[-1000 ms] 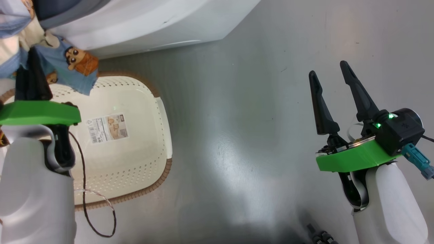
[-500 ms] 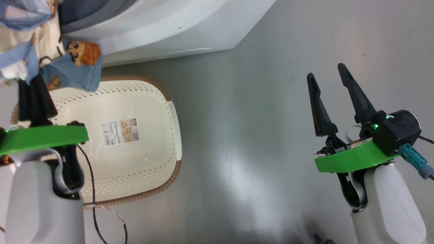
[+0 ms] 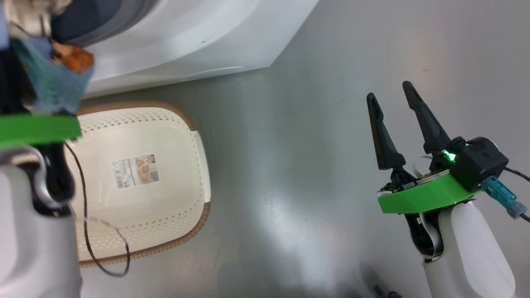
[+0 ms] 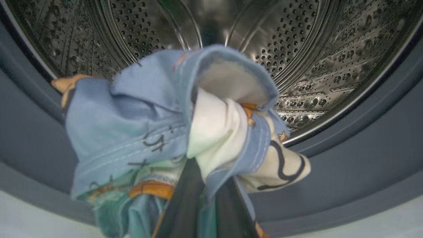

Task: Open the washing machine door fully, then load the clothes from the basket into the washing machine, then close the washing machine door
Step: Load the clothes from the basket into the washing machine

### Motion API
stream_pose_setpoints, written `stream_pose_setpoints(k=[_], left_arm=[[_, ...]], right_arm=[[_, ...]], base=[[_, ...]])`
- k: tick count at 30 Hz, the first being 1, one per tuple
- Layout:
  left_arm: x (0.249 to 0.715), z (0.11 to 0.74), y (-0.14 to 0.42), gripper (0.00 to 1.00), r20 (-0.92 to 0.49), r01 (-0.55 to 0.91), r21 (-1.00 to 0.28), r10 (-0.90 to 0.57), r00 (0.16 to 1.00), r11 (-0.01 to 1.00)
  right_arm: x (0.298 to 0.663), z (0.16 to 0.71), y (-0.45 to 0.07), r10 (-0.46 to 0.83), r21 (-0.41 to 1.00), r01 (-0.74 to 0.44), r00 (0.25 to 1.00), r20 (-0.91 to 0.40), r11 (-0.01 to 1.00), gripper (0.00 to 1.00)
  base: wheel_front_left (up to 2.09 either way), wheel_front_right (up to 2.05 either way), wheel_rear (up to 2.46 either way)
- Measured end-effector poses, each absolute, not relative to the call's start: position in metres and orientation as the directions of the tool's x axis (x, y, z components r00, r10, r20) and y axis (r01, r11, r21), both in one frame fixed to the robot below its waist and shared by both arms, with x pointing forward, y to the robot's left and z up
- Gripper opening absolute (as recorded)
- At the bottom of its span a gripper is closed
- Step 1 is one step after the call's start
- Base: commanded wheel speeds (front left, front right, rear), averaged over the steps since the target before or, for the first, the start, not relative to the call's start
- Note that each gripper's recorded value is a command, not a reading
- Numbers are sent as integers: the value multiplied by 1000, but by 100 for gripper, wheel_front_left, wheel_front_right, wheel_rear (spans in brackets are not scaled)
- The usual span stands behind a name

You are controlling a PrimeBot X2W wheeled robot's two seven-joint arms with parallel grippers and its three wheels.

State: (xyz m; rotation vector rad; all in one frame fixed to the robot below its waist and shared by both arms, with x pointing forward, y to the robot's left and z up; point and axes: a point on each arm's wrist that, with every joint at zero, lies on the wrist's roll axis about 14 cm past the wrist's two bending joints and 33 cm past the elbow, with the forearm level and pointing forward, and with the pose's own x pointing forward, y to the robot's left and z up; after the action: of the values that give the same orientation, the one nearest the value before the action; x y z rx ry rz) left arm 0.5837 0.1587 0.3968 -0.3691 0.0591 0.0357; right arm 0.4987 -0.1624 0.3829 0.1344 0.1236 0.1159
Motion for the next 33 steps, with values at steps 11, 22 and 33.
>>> stream_pose_setpoints(k=[11,22,33], left_arm=[[656,410,133,0,-63,20,-289,-40,997,957],[718,407,118,0,-113,41,-190,-63,992,981],[755,402,137,0,-90,-17,-155,3,996,988]], right_arm=[[473,383,-184,62,152,-38,986,-157,988,100],[446,384,-207,-5,132,32,980,-201,991,100],[426,366,-214,-33,112,66,961,-274,991,100]], base=[[0,0,0],[0,0,0],[0,0,0]])
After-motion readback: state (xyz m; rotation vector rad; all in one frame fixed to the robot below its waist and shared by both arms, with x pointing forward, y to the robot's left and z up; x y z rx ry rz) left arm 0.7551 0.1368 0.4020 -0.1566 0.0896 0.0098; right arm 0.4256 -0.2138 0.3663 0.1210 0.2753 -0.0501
